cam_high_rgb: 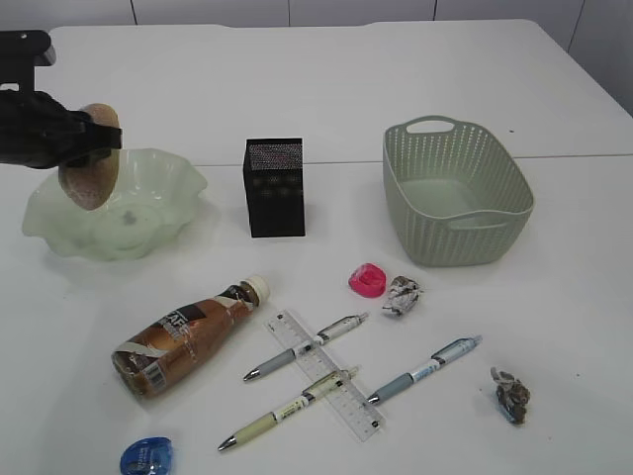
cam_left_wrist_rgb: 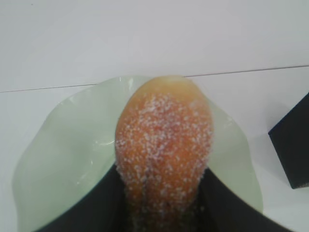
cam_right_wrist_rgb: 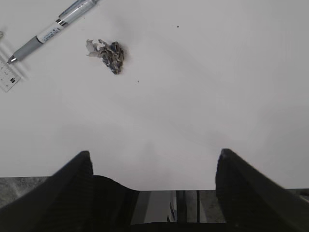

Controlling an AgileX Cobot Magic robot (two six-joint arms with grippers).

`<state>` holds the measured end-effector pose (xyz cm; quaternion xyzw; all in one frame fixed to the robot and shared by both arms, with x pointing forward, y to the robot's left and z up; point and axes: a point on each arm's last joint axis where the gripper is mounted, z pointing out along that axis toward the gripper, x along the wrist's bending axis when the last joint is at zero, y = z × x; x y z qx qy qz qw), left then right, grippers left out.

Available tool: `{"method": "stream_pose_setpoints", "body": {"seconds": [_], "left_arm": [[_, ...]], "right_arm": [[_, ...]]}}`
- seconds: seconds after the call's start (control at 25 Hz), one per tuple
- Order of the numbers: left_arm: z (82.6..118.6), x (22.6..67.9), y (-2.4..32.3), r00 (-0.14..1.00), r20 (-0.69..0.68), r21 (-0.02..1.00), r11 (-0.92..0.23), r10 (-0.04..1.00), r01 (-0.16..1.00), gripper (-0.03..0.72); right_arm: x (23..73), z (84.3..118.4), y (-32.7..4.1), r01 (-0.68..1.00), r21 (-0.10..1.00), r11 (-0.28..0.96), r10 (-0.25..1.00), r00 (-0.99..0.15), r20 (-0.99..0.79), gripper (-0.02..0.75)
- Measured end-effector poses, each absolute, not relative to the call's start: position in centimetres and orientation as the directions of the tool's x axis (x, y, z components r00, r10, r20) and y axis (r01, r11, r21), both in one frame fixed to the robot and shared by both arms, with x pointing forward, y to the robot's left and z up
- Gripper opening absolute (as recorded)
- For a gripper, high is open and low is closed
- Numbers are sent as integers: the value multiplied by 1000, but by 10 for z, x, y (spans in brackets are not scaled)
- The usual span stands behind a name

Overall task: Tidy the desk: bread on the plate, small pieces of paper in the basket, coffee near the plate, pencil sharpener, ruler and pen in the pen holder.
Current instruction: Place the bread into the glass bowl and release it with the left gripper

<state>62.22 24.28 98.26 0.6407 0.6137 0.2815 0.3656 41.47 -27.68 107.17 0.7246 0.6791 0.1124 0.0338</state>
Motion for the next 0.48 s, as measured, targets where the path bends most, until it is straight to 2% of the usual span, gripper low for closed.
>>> {"method": "stream_pose_setpoints", "body": {"seconds": [0.48], "left_arm": [[954, 667, 236, 123, -40, 811, -40, 992, 583, 241]], "right_arm": [[415, 1072, -277, 977, 202, -75, 992, 52, 117, 577]]}}
